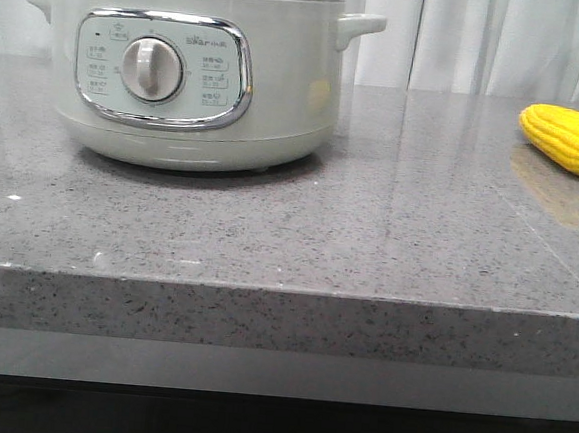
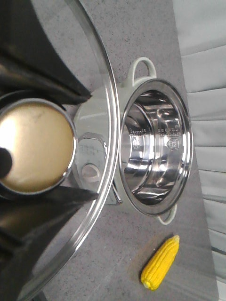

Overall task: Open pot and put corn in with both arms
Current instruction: 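Lower the right gripper onto the yellow corn cob and grasp it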

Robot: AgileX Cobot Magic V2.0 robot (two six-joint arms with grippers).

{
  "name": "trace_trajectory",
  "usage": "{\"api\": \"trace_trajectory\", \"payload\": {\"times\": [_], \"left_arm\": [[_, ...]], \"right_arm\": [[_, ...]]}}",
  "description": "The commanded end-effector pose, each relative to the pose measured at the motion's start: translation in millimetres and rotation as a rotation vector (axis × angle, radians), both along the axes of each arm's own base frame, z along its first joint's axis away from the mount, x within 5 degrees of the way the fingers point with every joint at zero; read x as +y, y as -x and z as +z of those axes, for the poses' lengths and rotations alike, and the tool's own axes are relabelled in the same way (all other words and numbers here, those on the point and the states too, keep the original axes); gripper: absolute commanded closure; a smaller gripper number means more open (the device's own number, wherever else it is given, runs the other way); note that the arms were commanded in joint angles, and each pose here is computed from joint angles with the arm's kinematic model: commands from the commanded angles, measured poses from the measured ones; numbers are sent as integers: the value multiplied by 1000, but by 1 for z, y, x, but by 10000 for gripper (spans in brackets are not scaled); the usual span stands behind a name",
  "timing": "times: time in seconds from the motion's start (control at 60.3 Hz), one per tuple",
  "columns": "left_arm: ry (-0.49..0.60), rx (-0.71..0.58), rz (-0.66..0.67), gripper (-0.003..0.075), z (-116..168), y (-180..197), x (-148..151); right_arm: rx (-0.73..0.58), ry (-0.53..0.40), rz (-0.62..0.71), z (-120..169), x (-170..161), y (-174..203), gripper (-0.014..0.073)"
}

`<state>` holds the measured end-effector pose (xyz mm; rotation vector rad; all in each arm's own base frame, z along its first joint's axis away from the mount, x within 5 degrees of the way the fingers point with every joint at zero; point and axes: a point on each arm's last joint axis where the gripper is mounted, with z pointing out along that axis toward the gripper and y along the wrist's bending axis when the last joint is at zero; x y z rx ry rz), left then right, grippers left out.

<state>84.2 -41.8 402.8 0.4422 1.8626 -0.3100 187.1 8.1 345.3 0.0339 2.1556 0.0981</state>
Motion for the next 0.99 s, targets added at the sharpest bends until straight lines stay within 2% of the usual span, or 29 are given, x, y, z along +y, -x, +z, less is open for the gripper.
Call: {"api": "trace_trajectory", "payload": {"times": [0.0, 0.298, 0.63, 0.978], "left_arm": [[92, -156, 2, 573, 19, 5, 2], [92, -148, 1, 573, 16, 6, 3], [97, -146, -1, 573, 16, 6, 2], [98, -147, -1, 573, 16, 6, 2]], "right_arm": [[-66, -5, -8, 21, -1, -25, 26], [79, -1, -6, 24, 0, -103, 26], [229, 39, 0, -2, -1, -181, 26], [294, 100, 0, -36, -4, -221, 26]]}}
